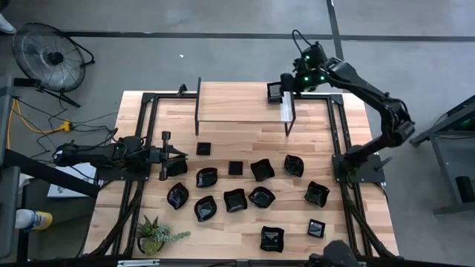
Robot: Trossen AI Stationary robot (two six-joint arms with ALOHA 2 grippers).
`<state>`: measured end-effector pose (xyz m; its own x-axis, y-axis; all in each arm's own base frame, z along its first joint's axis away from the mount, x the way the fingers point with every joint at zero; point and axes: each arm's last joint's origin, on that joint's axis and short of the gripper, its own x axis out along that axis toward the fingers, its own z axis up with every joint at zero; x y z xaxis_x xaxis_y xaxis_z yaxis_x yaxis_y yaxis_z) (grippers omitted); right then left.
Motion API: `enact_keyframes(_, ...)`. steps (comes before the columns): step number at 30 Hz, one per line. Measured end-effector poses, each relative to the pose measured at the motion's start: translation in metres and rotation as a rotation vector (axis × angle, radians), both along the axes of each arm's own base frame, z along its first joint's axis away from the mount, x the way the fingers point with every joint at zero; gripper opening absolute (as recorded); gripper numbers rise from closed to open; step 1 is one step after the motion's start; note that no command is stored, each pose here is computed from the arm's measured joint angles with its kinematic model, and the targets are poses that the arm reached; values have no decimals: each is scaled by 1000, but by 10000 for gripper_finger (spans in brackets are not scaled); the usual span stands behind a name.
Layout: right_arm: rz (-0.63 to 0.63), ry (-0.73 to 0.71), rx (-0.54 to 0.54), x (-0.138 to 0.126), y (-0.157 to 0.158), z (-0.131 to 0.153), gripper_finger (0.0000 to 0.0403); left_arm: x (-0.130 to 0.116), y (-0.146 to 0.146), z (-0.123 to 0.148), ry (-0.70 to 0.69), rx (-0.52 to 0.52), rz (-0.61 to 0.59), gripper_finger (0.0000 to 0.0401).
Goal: Pick & Place Mini shaped plates
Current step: Stack the black square plate on top of the black square plate on the shelf
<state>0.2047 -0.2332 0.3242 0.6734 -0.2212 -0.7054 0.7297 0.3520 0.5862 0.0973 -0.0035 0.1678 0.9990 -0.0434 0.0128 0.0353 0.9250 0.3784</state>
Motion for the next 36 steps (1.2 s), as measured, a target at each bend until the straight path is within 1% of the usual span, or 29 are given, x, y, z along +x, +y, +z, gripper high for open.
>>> enact_keyframes(4, -29, 30, 55, 1, -8, -14, 0, 0, 0, 0, 0, 0, 0, 56)
enact_keyframes(8, -40, 40, 69, 0, -12, -18, 0, 0, 0, 0, 0, 0, 0, 56)
enact_keyframes(36, -30, 40, 42, -3, -15, -17, 0, 0, 0, 0, 0, 0, 0, 56)
